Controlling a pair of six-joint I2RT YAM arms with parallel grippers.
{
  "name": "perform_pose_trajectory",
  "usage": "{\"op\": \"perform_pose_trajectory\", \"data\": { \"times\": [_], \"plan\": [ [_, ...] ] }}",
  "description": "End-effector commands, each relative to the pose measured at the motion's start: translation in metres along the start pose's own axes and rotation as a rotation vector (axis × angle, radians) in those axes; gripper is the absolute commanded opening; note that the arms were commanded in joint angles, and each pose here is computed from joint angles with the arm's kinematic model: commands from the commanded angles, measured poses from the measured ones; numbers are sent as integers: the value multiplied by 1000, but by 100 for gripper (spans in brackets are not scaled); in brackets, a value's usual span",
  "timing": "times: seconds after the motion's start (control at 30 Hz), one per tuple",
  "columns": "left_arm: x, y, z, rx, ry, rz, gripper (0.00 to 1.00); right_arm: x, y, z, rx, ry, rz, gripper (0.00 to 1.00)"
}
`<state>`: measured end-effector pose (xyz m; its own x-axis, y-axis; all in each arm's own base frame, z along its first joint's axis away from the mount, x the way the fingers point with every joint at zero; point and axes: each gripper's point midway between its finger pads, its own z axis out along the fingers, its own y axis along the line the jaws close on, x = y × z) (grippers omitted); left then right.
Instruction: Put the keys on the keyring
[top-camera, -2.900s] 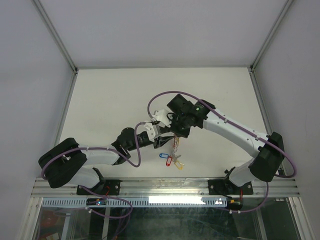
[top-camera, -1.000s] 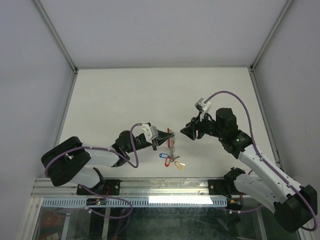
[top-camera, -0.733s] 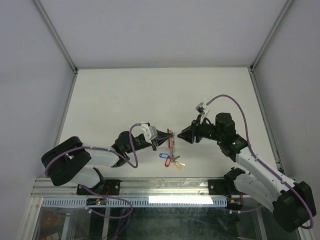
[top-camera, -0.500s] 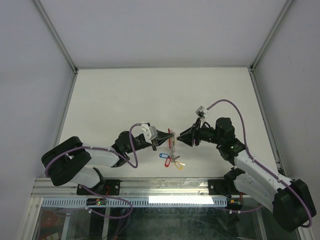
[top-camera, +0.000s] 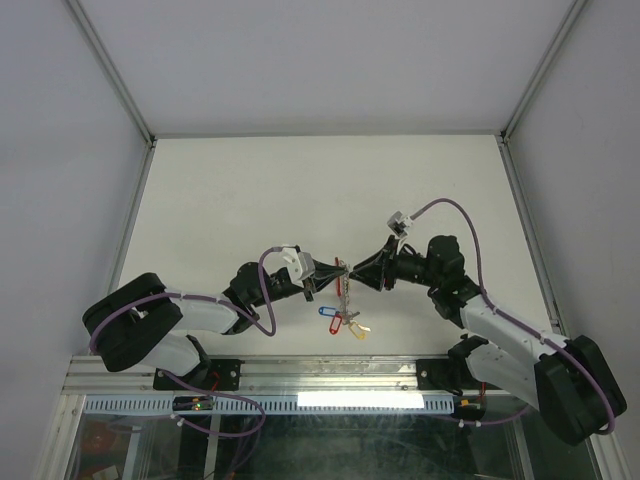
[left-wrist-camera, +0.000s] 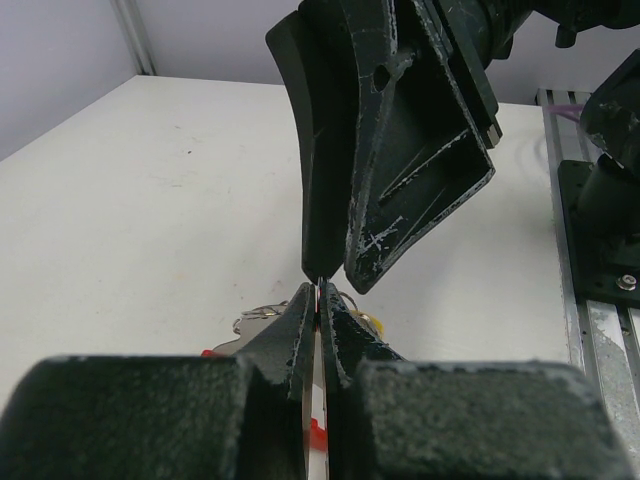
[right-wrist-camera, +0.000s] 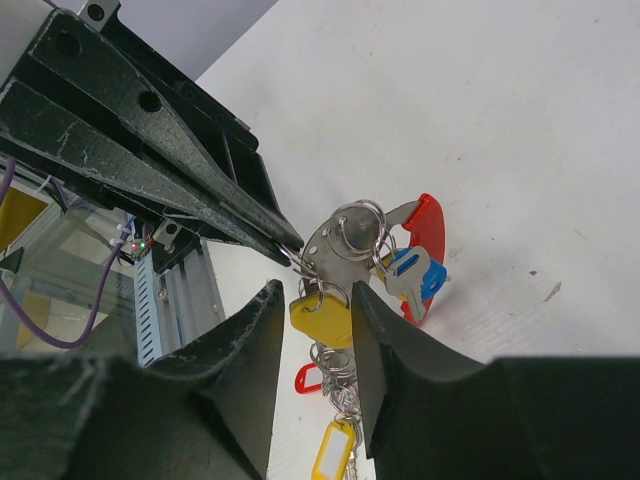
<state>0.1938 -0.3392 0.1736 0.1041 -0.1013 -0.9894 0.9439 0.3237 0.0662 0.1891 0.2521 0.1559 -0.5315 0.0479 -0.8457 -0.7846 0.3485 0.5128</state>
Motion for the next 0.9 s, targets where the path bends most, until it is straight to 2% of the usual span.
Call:
{"op": "perform_pose_trajectory", "data": {
  "times": [0.0,0.43,0.87],
  "plan": [
    [-22,2,4,6,-74,29,0,-15,7,3,-46,-54,-46,35],
    [-21,2,4,11,-69,33,0,-5,4,7,-62,-32,-18,32],
    [-21,1,4,14,-67,33,0,-4,6,11,-100,-40,14,24]
  ]
}}
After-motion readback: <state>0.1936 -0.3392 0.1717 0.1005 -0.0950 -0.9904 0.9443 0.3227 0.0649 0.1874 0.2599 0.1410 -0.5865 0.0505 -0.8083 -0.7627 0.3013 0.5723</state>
